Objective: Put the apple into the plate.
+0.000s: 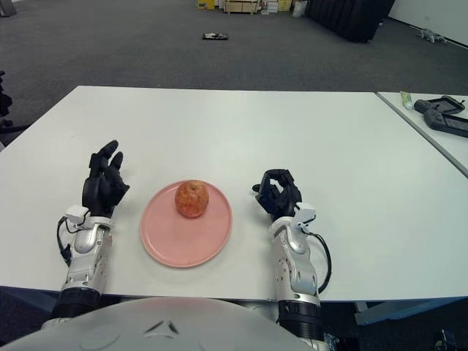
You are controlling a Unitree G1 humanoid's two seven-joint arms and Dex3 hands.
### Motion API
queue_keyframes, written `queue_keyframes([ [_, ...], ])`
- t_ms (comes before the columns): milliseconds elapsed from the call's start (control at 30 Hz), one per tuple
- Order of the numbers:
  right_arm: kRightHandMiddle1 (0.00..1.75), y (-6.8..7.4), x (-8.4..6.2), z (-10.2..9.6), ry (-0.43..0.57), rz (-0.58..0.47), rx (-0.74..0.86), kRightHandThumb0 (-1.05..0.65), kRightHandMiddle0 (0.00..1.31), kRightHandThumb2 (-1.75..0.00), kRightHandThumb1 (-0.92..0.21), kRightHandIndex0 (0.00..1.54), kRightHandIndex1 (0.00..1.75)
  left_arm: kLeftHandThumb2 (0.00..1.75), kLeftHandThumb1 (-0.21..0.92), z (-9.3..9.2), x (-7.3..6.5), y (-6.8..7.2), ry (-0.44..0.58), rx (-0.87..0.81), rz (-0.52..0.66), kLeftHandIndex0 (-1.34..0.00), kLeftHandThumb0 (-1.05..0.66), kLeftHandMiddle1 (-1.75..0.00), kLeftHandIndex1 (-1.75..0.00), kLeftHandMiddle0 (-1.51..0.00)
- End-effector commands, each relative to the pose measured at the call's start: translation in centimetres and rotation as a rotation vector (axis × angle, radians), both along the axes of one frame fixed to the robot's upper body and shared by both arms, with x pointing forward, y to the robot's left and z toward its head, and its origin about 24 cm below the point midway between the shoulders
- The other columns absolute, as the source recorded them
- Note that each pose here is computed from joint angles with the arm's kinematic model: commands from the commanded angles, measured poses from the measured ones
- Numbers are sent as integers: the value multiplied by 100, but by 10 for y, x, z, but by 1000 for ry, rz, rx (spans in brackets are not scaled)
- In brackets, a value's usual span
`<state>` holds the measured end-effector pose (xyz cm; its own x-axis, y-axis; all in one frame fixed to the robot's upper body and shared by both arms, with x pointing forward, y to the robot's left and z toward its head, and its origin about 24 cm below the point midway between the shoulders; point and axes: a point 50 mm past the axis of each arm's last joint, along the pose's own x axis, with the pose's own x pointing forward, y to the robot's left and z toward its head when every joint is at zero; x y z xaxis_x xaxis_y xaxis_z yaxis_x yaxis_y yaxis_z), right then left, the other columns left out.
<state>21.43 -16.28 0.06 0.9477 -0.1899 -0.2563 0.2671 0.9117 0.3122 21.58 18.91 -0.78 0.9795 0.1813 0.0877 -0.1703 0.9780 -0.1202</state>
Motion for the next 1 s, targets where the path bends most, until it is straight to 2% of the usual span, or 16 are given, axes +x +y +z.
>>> queue_keyframes([
  [0, 175, 5, -4, -9, 59, -10, 40, -1, 30, -99, -55, 48, 157, 99, 90, -12, -5, 0, 30, -10, 20, -19, -60, -117, -148, -26],
  [200, 175, 5, -4, -8, 48, -1, 46, -1, 30, -96, -57, 49, 154, 110, 85, -18, -9, 2, 54, -11, 62, -25, -52, -126, -153, -35],
  [400, 175, 4, -4, -9, 51, 5, 35, -1, 30, -93, -59, 46, 154, 112, 86, -24, -15, 1, 82, -23, 94, -29, -47, -128, -159, -44],
  [700, 175, 5, -3, -9, 57, 4, 27, -1, 31, -99, -55, 48, 156, 116, 85, -26, -22, -8, 84, -37, 92, -31, -43, -128, -167, -50],
  [967, 175, 5, -3, -9, 55, 4, 26, -1, 30, -99, -54, 51, 154, 119, 83, -31, -29, -10, 125, -23, 100, -29, -41, -129, -172, -51],
])
